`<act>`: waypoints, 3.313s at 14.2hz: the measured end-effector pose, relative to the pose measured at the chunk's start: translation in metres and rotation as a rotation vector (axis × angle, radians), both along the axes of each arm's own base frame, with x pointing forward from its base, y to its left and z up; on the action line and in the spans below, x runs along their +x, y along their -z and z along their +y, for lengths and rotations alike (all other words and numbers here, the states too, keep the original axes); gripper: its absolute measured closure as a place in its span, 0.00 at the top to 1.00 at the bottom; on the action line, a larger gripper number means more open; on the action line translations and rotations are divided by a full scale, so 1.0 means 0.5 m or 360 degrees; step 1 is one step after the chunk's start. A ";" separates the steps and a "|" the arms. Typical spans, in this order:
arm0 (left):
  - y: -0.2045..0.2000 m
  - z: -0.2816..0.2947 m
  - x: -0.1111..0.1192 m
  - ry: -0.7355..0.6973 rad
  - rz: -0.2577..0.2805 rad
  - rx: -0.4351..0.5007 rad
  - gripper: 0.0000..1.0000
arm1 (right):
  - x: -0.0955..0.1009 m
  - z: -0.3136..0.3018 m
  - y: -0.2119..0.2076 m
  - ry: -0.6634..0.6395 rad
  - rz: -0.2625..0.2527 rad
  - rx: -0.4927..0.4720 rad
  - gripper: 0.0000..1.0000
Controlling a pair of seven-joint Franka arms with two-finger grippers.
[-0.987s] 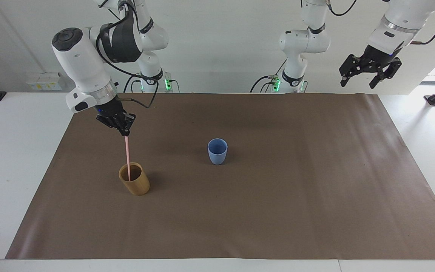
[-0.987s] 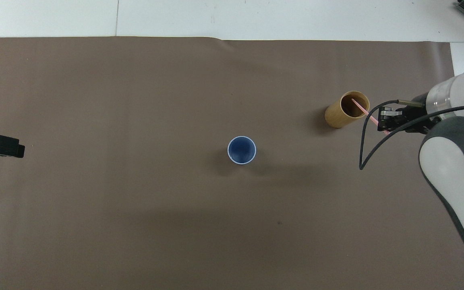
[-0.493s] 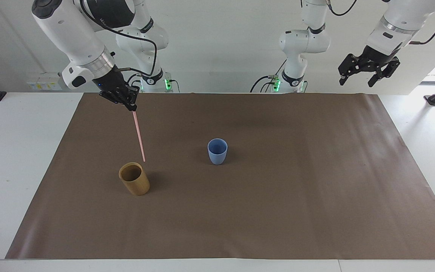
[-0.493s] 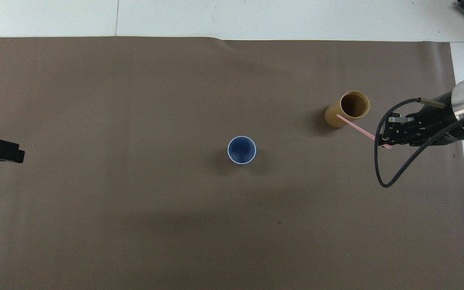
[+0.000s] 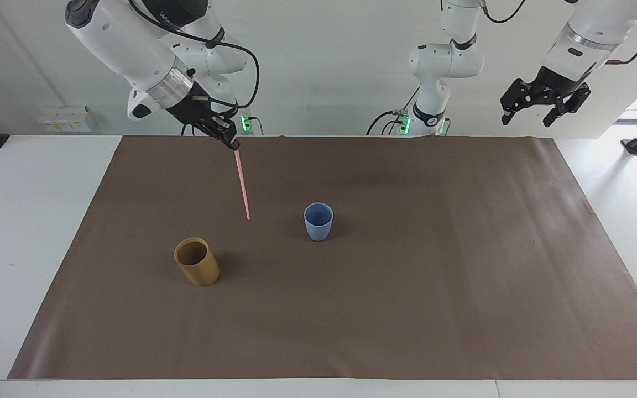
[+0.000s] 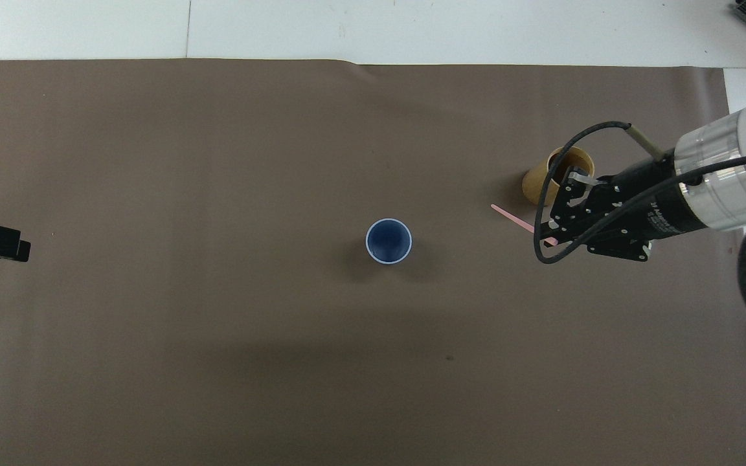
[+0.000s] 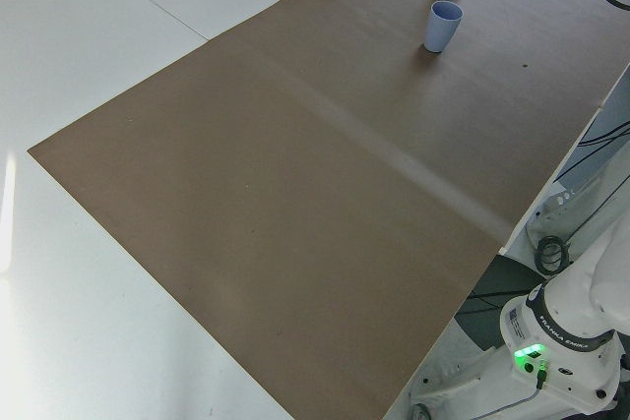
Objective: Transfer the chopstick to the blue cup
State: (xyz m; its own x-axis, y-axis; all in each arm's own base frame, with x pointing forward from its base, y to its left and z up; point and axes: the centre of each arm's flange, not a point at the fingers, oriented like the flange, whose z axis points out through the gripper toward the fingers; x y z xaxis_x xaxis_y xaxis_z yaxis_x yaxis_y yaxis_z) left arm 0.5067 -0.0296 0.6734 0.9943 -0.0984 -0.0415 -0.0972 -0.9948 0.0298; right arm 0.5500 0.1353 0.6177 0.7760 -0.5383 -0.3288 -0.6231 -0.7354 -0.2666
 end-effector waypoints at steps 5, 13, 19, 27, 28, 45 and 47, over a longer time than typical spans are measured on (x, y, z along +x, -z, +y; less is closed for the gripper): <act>0.000 0.000 0.000 0.0000 0.0001 0.0000 1.00 | -0.012 0.122 -0.008 0.0275 0.0113 0.0097 0.08; 0.000 0.000 0.000 0.0000 0.0001 0.0000 1.00 | -0.020 0.264 0.108 0.0310 0.0296 0.0077 0.08; 0.000 0.000 0.000 0.0000 0.0002 0.0000 1.00 | -0.002 0.259 0.199 0.0345 0.0272 0.0074 0.08; 0.000 0.000 0.000 0.0000 0.0002 0.0000 1.00 | -0.017 0.275 0.275 0.0352 0.0300 0.0041 0.35; 0.000 0.000 0.000 0.0000 0.0002 0.0000 1.00 | -0.017 0.276 0.274 0.0352 0.0294 0.0043 0.45; 0.000 0.000 0.000 0.0000 0.0003 0.0000 1.00 | 0.029 0.020 0.063 -0.0404 -0.0447 -0.0360 1.00; 0.000 0.000 0.000 0.0000 0.0003 0.0000 1.00 | 0.015 -0.030 0.042 -0.0506 -0.0438 -0.0390 1.00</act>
State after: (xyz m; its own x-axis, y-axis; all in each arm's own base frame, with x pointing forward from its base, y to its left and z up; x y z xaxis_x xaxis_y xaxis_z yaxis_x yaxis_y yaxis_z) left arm 0.5066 -0.0295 0.6732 0.9942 -0.0983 -0.0431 -0.0970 -0.9948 0.0298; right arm 0.5573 0.1201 0.5967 0.9549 -0.2963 0.0187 -0.2879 -0.9395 -0.1854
